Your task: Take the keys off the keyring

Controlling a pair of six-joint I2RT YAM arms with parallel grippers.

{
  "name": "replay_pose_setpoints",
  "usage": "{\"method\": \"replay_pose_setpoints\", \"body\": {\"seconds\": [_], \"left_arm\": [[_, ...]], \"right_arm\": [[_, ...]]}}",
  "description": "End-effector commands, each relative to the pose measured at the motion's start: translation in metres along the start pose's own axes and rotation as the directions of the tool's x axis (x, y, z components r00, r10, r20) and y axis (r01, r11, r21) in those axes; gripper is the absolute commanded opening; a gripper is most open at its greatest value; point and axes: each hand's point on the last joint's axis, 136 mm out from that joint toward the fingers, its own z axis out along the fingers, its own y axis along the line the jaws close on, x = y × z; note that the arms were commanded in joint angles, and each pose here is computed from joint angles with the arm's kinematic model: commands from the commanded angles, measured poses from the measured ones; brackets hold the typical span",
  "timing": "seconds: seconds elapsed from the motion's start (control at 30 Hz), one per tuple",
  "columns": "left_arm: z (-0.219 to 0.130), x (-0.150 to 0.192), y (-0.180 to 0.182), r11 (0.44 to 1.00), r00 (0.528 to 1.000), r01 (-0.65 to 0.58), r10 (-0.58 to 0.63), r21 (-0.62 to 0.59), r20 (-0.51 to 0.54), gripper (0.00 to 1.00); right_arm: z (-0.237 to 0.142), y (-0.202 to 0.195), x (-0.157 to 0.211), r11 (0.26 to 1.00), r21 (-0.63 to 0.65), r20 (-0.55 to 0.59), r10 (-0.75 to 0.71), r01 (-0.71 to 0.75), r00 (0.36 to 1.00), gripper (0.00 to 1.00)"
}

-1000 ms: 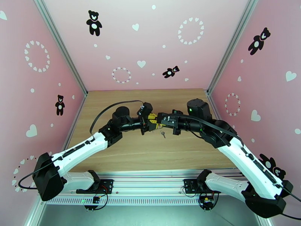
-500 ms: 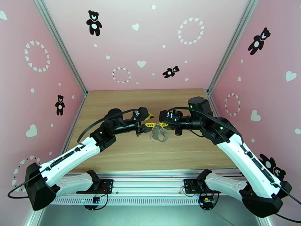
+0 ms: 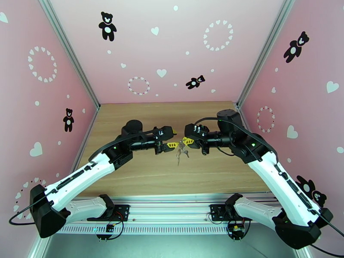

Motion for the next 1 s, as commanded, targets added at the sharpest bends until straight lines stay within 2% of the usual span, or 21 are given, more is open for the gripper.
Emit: {"method": "replay_pose_setpoints", "body": {"seconds": [0.0, 0.63, 0.97], "left_arm": [[0.000, -0.007, -0.010, 0.997, 1.000, -0.020, 0.019, 0.077, 0.019, 0.43], [0.011, -0.010, -0.008, 0.995, 0.998, 0.004, -0.010, 0.105, 0.060, 0.43], [0.018, -0.010, -0.015, 0.982, 0.997, 0.025, -0.039, 0.187, 0.071, 0.42]], "right_arm": [[0.002, 0.000, -0.005, 1.000, -0.023, 0.040, 0.013, -0.012, 0.999, 0.00], [-0.002, -0.002, -0.012, 0.999, -0.036, 0.101, 0.029, -0.025, 0.994, 0.00], [-0.003, -0.002, -0.015, 0.998, -0.046, 0.122, 0.042, -0.036, 0.992, 0.00]]}}
